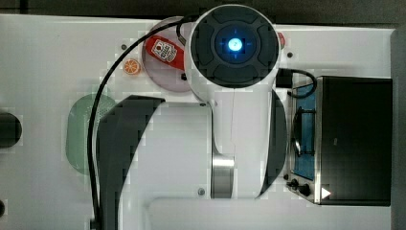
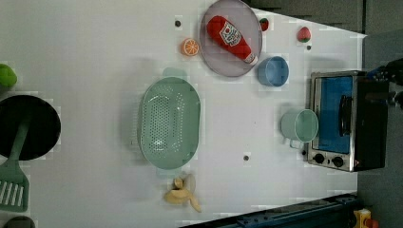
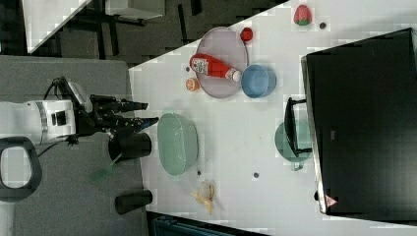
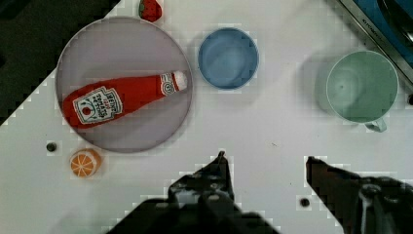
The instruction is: Drag strainer left to right.
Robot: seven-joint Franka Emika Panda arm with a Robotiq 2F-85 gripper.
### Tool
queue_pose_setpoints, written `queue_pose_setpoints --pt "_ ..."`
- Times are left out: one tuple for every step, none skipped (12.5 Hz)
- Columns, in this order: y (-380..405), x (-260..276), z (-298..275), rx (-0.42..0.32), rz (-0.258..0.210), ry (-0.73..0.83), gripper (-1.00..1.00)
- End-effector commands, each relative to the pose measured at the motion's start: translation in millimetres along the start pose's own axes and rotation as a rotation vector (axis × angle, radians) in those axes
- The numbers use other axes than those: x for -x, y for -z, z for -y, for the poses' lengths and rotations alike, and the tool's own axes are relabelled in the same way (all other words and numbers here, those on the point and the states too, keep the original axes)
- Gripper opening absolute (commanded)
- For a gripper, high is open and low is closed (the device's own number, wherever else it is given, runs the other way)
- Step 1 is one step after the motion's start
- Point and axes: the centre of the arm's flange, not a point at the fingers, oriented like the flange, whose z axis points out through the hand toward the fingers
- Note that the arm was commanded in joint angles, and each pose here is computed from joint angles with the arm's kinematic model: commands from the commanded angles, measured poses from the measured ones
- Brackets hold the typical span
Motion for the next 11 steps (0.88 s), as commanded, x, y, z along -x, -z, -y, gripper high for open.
queue_pose_setpoints --pt "98 74 -126 -0.014 0.007 -0.152 0.59" --pt "98 75 -126 -0.014 0.007 -0.151 0.82" --pt "98 76 -125 -0.014 0.008 -0.149 0.99" --pt "97 79 -120 -0.019 0.01 -0.138 1.0" --pt "95 85 -106 -0.035 0.012 -0.114 1.0" --pt "90 96 -85 -0.051 0.015 -0.076 1.0" --pt "83 109 -60 -0.056 0.016 -0.04 1.0" --pt "72 125 -34 -0.044 0.016 -0.023 1.0" --pt "57 141 -8 -0.02 0.017 -0.036 1.0" --pt "40 159 17 0.011 0.023 -0.076 1.0" --pt "21 177 40 0.041 0.029 -0.129 1.0"
